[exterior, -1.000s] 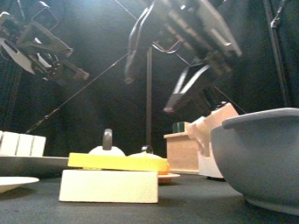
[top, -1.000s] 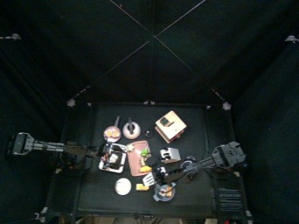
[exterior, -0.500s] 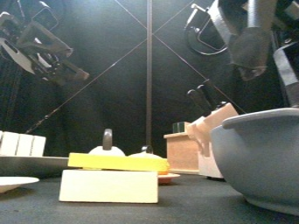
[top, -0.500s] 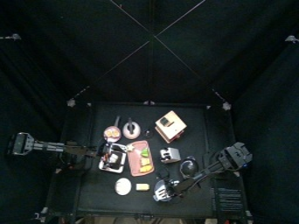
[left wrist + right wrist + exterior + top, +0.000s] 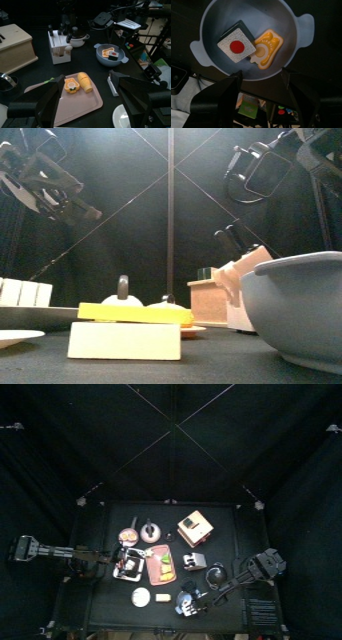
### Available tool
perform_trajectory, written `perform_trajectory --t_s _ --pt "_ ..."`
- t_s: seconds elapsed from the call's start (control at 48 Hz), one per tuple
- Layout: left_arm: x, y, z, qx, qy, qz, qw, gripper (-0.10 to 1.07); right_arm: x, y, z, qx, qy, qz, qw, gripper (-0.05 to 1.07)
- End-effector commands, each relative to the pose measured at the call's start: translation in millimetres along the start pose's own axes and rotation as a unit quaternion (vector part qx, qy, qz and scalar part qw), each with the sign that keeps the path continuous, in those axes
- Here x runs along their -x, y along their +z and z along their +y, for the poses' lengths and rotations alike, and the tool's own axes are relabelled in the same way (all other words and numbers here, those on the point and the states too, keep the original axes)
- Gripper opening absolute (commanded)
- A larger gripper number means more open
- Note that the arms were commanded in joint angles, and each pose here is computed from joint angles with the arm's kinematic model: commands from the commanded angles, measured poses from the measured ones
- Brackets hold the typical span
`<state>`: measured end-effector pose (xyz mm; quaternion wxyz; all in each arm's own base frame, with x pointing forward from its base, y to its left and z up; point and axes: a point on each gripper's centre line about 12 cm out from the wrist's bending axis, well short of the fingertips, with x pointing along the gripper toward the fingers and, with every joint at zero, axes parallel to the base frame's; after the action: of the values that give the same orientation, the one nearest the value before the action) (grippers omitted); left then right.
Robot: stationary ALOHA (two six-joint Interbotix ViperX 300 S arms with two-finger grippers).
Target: Grab squash half from bowl
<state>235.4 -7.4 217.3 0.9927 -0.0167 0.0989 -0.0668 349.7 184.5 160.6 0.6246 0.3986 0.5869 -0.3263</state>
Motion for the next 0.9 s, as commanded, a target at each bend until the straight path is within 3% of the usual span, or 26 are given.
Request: perform_trajectory --t_s 0.0,0.271,0.875 --pt "-1.0 5.7 0.7 0.000 0.001 -0.009 1.0000 1.03 12.3 2.0 10.0 0.007 0.020 -0.001 0.9998 0.94" --pt "-1.0 5.7 0.7 0.000 0.001 -0.009 1.0000 1.03 0.5 9.5 6.9 0.011 -0.015 -0.004 0.9998 0.94" --pt "-1.0 5.7 0.7 0.000 0.001 -0.009 1.0000 1.03 -18.2 14.5 7.0 0.008 -0.038 -0.005 0.9992 0.93"
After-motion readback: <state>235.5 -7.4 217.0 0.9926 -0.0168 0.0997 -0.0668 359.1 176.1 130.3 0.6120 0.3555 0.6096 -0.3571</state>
